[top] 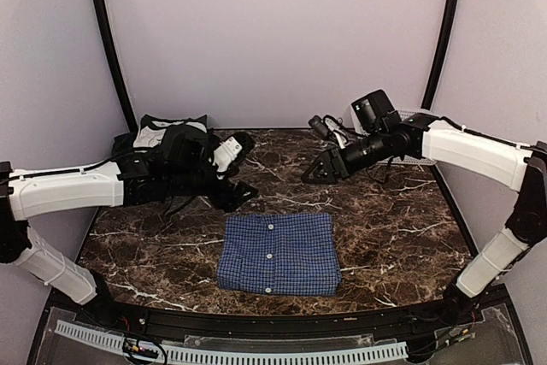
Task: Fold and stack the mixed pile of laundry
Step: Smooth out the square-folded shirt at the center of the board, then pick up the square-folded shirt from the center of the board, then pass from the left arm to the right
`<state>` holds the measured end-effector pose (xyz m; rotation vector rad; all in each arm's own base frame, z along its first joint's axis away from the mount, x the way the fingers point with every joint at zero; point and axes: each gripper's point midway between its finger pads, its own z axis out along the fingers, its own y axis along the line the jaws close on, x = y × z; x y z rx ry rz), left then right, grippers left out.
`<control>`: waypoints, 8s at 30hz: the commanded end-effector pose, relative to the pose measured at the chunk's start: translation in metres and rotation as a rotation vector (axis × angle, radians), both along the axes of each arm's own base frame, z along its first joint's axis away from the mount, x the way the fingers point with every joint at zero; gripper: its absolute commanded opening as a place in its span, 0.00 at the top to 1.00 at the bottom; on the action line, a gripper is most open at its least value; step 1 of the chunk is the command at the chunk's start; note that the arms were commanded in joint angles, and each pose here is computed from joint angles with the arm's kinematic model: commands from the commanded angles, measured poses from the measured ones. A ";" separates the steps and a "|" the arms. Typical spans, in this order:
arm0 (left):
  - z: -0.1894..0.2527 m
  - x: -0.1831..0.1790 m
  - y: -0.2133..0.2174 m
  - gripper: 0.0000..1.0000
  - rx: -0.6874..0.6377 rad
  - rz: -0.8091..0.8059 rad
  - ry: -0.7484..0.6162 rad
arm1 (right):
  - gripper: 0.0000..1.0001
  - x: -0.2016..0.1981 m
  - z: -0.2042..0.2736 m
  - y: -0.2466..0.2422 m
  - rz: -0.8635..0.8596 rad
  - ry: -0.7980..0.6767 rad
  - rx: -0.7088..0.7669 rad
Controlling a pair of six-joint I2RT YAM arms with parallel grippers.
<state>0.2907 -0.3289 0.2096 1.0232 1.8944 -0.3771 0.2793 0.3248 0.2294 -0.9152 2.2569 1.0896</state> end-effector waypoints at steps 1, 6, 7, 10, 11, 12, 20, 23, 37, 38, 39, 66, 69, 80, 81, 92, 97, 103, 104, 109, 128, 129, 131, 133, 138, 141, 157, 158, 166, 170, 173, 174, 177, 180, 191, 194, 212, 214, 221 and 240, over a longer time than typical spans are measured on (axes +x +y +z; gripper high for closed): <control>-0.041 -0.030 0.027 0.25 -0.120 0.088 0.343 | 0.32 -0.007 -0.063 -0.008 -0.009 0.077 -0.117; -0.070 -0.029 0.037 0.28 -0.180 0.184 0.539 | 0.34 -0.006 -0.107 -0.013 -0.028 0.121 -0.173; -0.068 -0.027 0.035 0.27 -0.213 0.184 0.536 | 0.34 -0.005 -0.113 -0.014 -0.035 0.123 -0.182; -0.084 -0.027 0.045 0.26 -0.244 0.230 0.602 | 0.35 -0.003 -0.128 -0.017 -0.040 0.153 -0.189; -0.086 -0.027 0.046 0.26 -0.249 0.232 0.615 | 0.36 -0.003 -0.131 -0.016 -0.036 0.159 -0.186; -0.093 -0.028 0.047 0.26 -0.250 0.238 0.644 | 0.38 -0.003 -0.134 -0.016 -0.031 0.167 -0.187; -0.109 -0.029 0.046 0.31 -0.289 0.250 0.715 | 0.47 -0.004 -0.150 -0.023 -0.048 0.194 -0.217; -0.109 -0.022 0.045 0.37 -0.312 0.253 0.708 | 0.53 -0.001 -0.146 -0.031 -0.071 0.179 -0.224; -0.123 -0.006 0.039 0.62 -0.343 0.259 0.752 | 0.90 -0.002 -0.156 -0.037 -0.090 0.196 -0.254; -0.122 -0.006 0.039 0.73 -0.350 0.254 0.749 | 1.00 0.001 -0.155 -0.038 -0.099 0.188 -0.261; -0.120 -0.004 0.038 0.83 -0.357 0.251 0.743 | 1.00 0.003 -0.154 -0.039 -0.108 0.182 -0.259; -0.108 0.093 0.061 0.15 -0.364 0.465 0.557 | 0.37 0.102 -0.122 -0.064 -0.402 0.005 -0.359; -0.049 0.087 0.076 0.02 -0.400 0.463 0.435 | 0.05 0.095 -0.070 -0.073 -0.442 -0.062 -0.303; 0.025 -0.012 0.024 0.01 -0.616 0.074 0.679 | 0.01 -0.028 0.026 -0.013 -0.121 0.143 0.240; 0.026 -0.022 0.013 0.01 -0.631 0.045 0.707 | 0.01 -0.042 0.019 -0.005 -0.094 0.183 0.244; -0.044 -0.125 -0.049 0.01 -0.584 -0.099 1.072 | 0.01 -0.108 -0.054 0.036 0.011 0.458 0.254; -0.091 -0.128 -0.053 0.01 -0.540 -0.041 1.141 | 0.01 -0.111 -0.086 0.044 0.016 0.543 0.259; -0.130 -0.112 -0.049 0.01 -0.531 0.041 1.156 | 0.01 -0.105 -0.143 0.044 -0.028 0.646 0.210; -0.134 -0.109 -0.046 0.01 -0.539 0.055 1.165 | 0.01 -0.103 -0.153 0.041 -0.044 0.658 0.196; -0.165 -0.104 -0.032 0.01 -0.588 0.105 1.224 | 0.01 -0.095 -0.191 0.018 -0.130 0.723 0.169; -0.067 -0.048 -0.033 0.01 -0.597 0.020 0.985 | 0.01 -0.028 -0.078 0.012 -0.107 0.428 0.292; -0.063 -0.043 -0.038 0.01 -0.602 0.006 0.976 | 0.01 -0.019 -0.076 0.015 -0.102 0.423 0.309; -0.052 -0.025 -0.052 0.01 -0.624 -0.026 0.948 | 0.01 -0.003 -0.076 0.019 -0.103 0.414 0.322; -0.047 -0.009 -0.064 0.01 -0.635 -0.043 0.929 | 0.01 0.011 -0.081 0.023 -0.101 0.419 0.333; -0.068 0.031 -0.063 0.01 -0.669 0.002 0.945 | 0.01 0.042 -0.109 0.014 -0.141 0.440 0.319; -0.095 0.042 -0.053 0.01 -0.638 0.070 0.952 | 0.01 0.055 -0.132 0.002 -0.182 0.463 0.296; -0.030 0.013 -0.036 0.01 -0.207 0.008 0.331 | 0.04 0.028 -0.059 -0.053 -0.278 0.309 0.237; -0.033 0.013 -0.038 0.01 -0.147 0.023 0.289 | 0.04 0.021 -0.059 -0.056 -0.284 0.317 0.235; -0.070 -0.068 -0.115 0.15 0.174 -0.284 0.006 | 0.04 -0.025 -0.084 -0.080 -0.347 0.423 0.188; -0.086 -0.103 -0.147 0.30 0.239 -0.429 -0.078 | 0.04 -0.038 -0.098 -0.090 -0.390 0.469 0.173; -0.105 -0.118 -0.164 0.40 0.293 -0.506 -0.116 | 0.05 -0.047 -0.107 -0.093 -0.408 0.524 0.192; -0.107 -0.124 -0.168 0.42 0.306 -0.531 -0.132 | 0.06 -0.049 -0.111 -0.094 -0.418 0.540 0.197; -0.121 -0.132 -0.179 0.52 0.337 -0.576 -0.141 | 0.06 -0.053 -0.119 -0.099 -0.443 0.565 0.201; -0.128 -0.140 -0.189 0.56 0.349 -0.618 -0.150 | 0.07 -0.055 -0.121 -0.103 -0.449 0.579 0.214; -0.177 -0.134 -0.201 0.67 0.469 -0.640 -0.139 | 0.07 -0.060 -0.129 -0.109 -0.450 0.607 0.238; -0.190 -0.129 -0.199 0.68 0.479 -0.613 -0.106 | 0.07 -0.062 -0.131 -0.110 -0.455 0.613 0.241; -0.111 -0.116 -0.211 1.00 0.240 -0.579 -0.129 | 0.08 -0.065 -0.136 -0.106 -0.455 0.675 0.299; -0.096 -0.116 -0.214 1.00 0.197 -0.576 -0.150 | 0.08 -0.062 -0.134 -0.103 -0.449 0.682 0.318; -0.083 -0.113 -0.214 1.00 0.169 -0.561 -0.174 | 0.04 -0.056 -0.129 -0.090 -0.440 0.717 0.334; -0.078 -0.116 -0.214 1.00 0.152 -0.585 -0.202 | 0.17 -0.033 -0.165 -0.047 -0.441 0.840 0.329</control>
